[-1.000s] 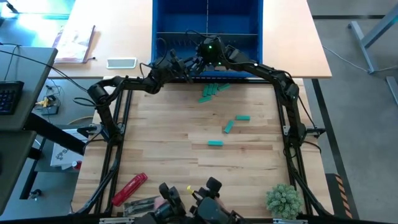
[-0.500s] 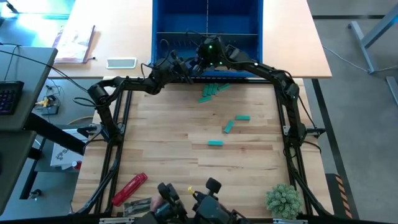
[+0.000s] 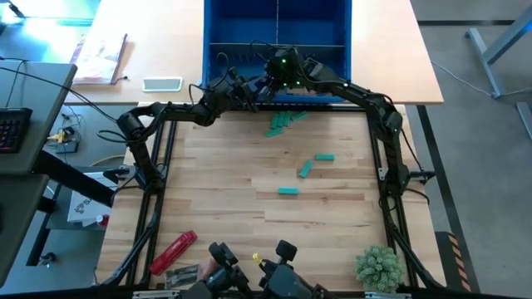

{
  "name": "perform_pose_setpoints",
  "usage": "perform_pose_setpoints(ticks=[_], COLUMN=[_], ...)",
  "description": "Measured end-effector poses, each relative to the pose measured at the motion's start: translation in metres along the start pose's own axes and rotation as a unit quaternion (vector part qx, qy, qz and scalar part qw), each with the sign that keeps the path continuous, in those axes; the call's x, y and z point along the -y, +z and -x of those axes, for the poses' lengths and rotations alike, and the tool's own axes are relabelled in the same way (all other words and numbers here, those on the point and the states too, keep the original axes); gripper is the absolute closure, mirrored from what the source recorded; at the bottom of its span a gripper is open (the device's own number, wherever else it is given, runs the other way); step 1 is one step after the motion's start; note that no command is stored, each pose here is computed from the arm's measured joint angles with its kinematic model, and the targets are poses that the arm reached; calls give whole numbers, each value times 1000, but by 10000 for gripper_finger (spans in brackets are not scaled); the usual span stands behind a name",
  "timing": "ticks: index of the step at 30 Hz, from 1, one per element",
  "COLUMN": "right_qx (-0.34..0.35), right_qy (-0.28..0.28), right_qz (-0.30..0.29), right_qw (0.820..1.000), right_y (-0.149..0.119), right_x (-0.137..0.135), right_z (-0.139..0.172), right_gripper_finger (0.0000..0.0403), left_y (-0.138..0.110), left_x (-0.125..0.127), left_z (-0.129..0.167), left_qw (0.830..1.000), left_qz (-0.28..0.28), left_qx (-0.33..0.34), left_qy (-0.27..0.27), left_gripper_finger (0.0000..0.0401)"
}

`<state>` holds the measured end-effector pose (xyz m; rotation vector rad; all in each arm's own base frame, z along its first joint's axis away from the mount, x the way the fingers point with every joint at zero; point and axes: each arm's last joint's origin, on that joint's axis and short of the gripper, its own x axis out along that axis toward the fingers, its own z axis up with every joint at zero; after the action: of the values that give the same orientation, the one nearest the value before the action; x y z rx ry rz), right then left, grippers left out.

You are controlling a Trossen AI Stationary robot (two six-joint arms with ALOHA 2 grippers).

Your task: Sort blocks

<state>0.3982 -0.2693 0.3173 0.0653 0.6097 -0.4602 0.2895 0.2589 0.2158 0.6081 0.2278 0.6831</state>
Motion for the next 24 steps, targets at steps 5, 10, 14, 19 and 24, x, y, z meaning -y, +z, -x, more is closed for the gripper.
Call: perform_pose_setpoints(ticks=[5, 10, 14, 19, 24], right_qx=[20, 49, 79, 118, 109], right_qy=[-1, -8, -17, -95, -219], right_qz=[13, 25, 38, 64, 84], right_qw=[1000, 998, 996, 986, 966], right_y=[11, 25, 38, 52, 53], right_x=[-2, -2, -2, 6, 34], right_z=[20, 50, 80, 117, 130], right_gripper_finger=[365, 365, 365, 365, 365], left_y=[-1, -2, -3, -5, -6], left_x=[-2, -2, -2, -1, 0], left_z=[0, 0, 0, 0, 0], left_qw=[1000, 1000, 1000, 999, 999], left_qz=[8, 10, 14, 26, 27], left_qx=[-7, -19, -22, -28, -39], left_qy=[5, 9, 9, 5, -5], left_gripper_finger=[244, 244, 244, 244, 244])
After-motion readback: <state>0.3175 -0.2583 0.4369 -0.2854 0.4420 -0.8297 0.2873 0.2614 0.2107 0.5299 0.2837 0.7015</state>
